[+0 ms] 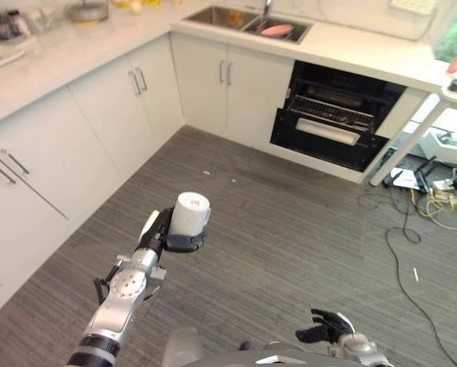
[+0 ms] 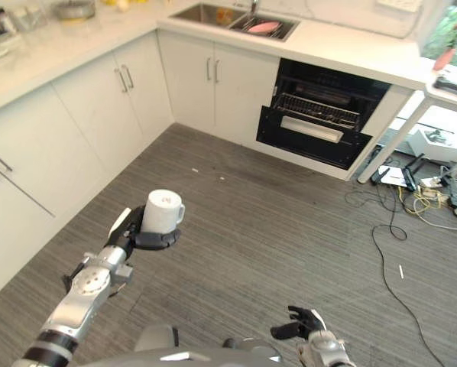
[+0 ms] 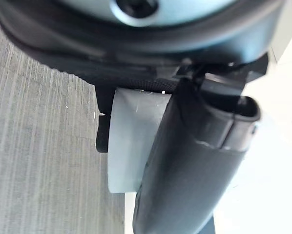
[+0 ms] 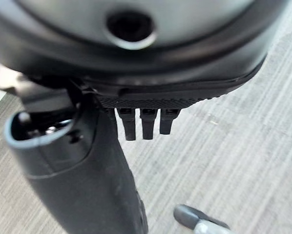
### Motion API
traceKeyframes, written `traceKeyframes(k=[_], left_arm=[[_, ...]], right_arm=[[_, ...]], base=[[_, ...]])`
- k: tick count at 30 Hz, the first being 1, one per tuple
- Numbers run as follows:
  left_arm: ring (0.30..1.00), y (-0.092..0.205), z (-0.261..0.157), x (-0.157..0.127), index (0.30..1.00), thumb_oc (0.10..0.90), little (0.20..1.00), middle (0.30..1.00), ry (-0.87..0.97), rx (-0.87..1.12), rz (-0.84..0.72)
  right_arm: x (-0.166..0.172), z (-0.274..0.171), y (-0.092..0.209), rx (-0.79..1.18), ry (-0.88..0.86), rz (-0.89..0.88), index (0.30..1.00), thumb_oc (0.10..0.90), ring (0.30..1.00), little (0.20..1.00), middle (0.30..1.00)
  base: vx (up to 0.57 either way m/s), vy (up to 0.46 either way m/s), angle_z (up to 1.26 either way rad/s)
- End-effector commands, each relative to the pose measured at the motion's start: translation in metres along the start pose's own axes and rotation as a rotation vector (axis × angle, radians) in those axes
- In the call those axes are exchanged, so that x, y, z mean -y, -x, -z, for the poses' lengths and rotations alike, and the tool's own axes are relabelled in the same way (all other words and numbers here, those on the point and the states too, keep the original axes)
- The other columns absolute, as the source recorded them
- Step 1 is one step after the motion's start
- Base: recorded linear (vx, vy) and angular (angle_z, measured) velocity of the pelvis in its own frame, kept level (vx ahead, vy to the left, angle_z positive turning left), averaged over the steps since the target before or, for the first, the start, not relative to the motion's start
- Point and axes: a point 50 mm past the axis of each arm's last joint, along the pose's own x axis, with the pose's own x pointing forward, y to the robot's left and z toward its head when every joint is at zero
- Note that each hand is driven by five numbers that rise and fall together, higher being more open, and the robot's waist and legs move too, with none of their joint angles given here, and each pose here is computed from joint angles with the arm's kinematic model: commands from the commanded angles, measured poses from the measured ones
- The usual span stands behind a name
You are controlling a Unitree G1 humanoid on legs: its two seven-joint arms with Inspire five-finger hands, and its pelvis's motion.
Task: Place the dishes in the dishwasher.
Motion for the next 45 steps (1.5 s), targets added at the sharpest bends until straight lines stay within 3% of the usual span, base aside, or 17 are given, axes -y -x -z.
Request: traceKeyframes(k=[1,11,18,24,33,45], left_arm=[[0.3,-0.005,-0.062,-0.017,0.3,0.4,0.3,0.3,-0.012,0.3,-0.043],[0.3,-0.008,-0.059,-0.019,0.3,0.4,0.3,0.3,-0.115,0.264,-0.016],[0.3,-0.008,-0.061,-0.021,0.3,0.4,0.3,0.3,-0.131,0.27,-0.018],[0.3,-0.014,-0.07,-0.017,0.3,0.4,0.3,0.3,-0.11,0.314,-0.016],[0.3,-0.007,-0.051,-0.013,0.3,0.4,0.3,0.3,-0.024,0.244,-0.024],[0.3,-0.013,-0.067,-0.006,0.3,0.4,0.3,0.3,-0.013,0.32,0.053]], right_arm=[[0.015,0.002,0.002,0.022,-0.042,0.037,0.9,0.8,0.9,0.9,0.9],[0.006,0.019,0.003,-0.039,-0.086,0.017,0.9,0.8,0.9,0.9,0.9],[-0.006,0.002,0.001,0.019,-0.065,-0.027,0.9,0.8,0.9,0.9,0.9],[-0.003,0.011,0.001,-0.035,-0.058,-0.01,0.9,0.8,0.9,0.9,0.9],[0.019,0.043,0.007,-0.157,-0.105,0.087,0.9,0.8,0.9,0.9,0.9],[0.034,0.007,0.002,-0.01,-0.052,0.097,0.9,0.8,0.9,0.9,0.9]], base=[[0.42,0.218,-0.18],[0.46,0.346,-0.23],[0.41,0.349,-0.14],[0.54,0.077,0.01],[0.42,-0.025,-0.15],[0.29,0.286,-0.73]])
